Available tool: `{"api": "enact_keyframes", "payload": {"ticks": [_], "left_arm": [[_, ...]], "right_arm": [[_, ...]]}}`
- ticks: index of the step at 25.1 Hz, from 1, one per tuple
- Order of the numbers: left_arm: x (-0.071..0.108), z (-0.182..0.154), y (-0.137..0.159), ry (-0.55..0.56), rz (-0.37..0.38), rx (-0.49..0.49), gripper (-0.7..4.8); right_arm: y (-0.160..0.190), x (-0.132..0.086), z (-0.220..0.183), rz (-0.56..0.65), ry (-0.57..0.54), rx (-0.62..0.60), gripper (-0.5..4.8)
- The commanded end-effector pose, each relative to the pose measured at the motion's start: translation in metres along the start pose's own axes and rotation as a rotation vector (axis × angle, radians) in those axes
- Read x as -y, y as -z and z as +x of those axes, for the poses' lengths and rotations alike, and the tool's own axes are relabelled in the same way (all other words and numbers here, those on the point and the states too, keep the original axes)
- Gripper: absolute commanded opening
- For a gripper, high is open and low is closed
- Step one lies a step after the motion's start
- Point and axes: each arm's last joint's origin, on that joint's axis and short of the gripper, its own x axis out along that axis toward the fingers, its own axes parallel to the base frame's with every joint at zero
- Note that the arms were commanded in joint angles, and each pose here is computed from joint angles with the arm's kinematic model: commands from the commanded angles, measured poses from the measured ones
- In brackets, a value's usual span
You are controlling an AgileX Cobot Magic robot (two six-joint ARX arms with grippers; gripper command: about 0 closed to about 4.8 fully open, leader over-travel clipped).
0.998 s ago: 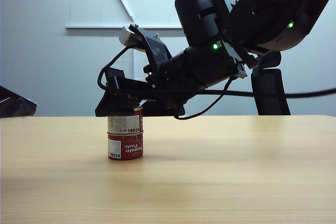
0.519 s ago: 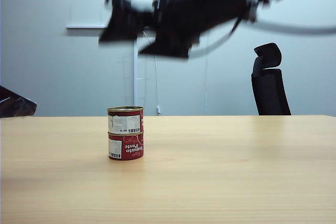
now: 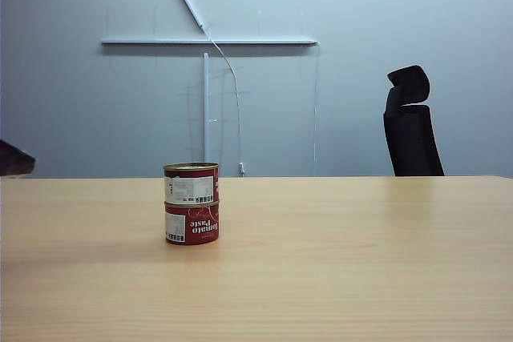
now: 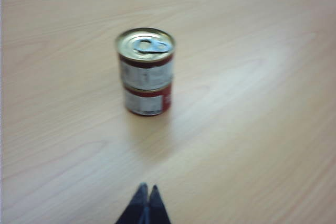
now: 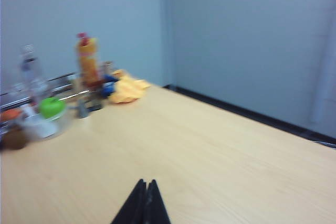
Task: Stack a can of tomatoes on the right onto the can of tomatoes on the left.
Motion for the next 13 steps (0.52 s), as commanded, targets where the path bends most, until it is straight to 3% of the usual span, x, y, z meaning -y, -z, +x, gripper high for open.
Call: {"api": "enact_keyframes", "payload": {"ticks": [1,4,8,13], "left_arm": [[-0.005,-0.001,-0.002,-0.039,-0.011,0.008,-0.04],[-0.008,-0.001,-0.002,-0.067,-0.018,0.017,-0.04],[-0.012,-0.006,-0.006,-0.114,-0.024,0.072,-0.04],[-0.023,-0.011,-0.009,-0.227,-0.042,0.119,-0.04]], "right_arm": [[-0.003,0.002,-0.038,-0.005,0.113,-0.065,-0.09],[0.001,0.003,-0.073,0.016,0.164,-0.142,-0.09],[0.029,0.002,-0.121,0.188,0.168,-0.247,-0.09],[0.056,0.006,-0.16,0.242,0.251,-0.216,-0.09]]}}
